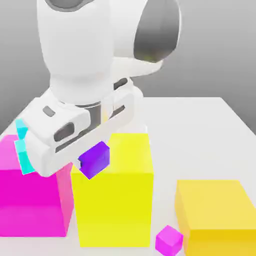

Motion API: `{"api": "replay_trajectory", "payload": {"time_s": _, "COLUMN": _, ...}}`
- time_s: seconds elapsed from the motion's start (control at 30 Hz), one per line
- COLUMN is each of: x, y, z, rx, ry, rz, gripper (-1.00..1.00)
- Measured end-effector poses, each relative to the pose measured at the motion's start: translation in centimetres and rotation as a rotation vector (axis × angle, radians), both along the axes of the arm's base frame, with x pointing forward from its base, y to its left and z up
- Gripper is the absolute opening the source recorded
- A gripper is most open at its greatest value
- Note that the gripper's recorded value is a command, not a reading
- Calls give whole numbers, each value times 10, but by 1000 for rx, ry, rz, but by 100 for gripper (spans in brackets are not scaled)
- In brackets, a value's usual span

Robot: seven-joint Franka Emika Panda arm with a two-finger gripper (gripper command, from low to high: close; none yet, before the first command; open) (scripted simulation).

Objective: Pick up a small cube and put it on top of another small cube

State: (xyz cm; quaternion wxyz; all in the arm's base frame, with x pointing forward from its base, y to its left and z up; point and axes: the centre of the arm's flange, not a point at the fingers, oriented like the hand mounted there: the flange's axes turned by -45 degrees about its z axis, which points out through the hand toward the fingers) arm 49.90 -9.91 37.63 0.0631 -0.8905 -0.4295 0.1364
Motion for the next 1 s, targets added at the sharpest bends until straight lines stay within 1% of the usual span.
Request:
{"api": "replay_trajectory", "payload": {"time_s": 0.2, "x": -39, "y": -51, "z": 20, "rx": 103, "ry": -70, "rz": 210, "gripper": -100}}
{"api": "replay_trajectory", "payload": {"time_s": 0.37, "x": -75, "y": -84, "z": 39, "rx": 150, "ry": -145, "rz": 398, "gripper": -100}}
{"api": "replay_trajectory", "payload": {"time_s": 0.53, "x": -116, "y": -115, "z": 60, "rx": 154, "ry": -221, "rz": 582, "gripper": -100}}
{"api": "replay_trajectory", "payload": {"time_s": 0.7, "x": -162, "y": -139, "z": 82, "rx": 122, "ry": -277, "rz": 741, "gripper": -100}}
{"api": "replay_trajectory", "payload": {"time_s": 0.83, "x": -172, "y": -145, "z": 42, "rx": 117, "ry": -281, "rz": 744, "gripper": -100}}
{"api": "replay_trajectory", "payload": {"time_s": 0.87, "x": -172, "y": -145, "z": 29, "rx": 117, "ry": -282, "rz": 744, "gripper": 100}}
{"api": "replay_trajectory", "payload": {"time_s": 1.0, "x": -172, "y": -145, "z": 29, "rx": 117, "ry": -282, "rz": 744, "gripper": 100}}
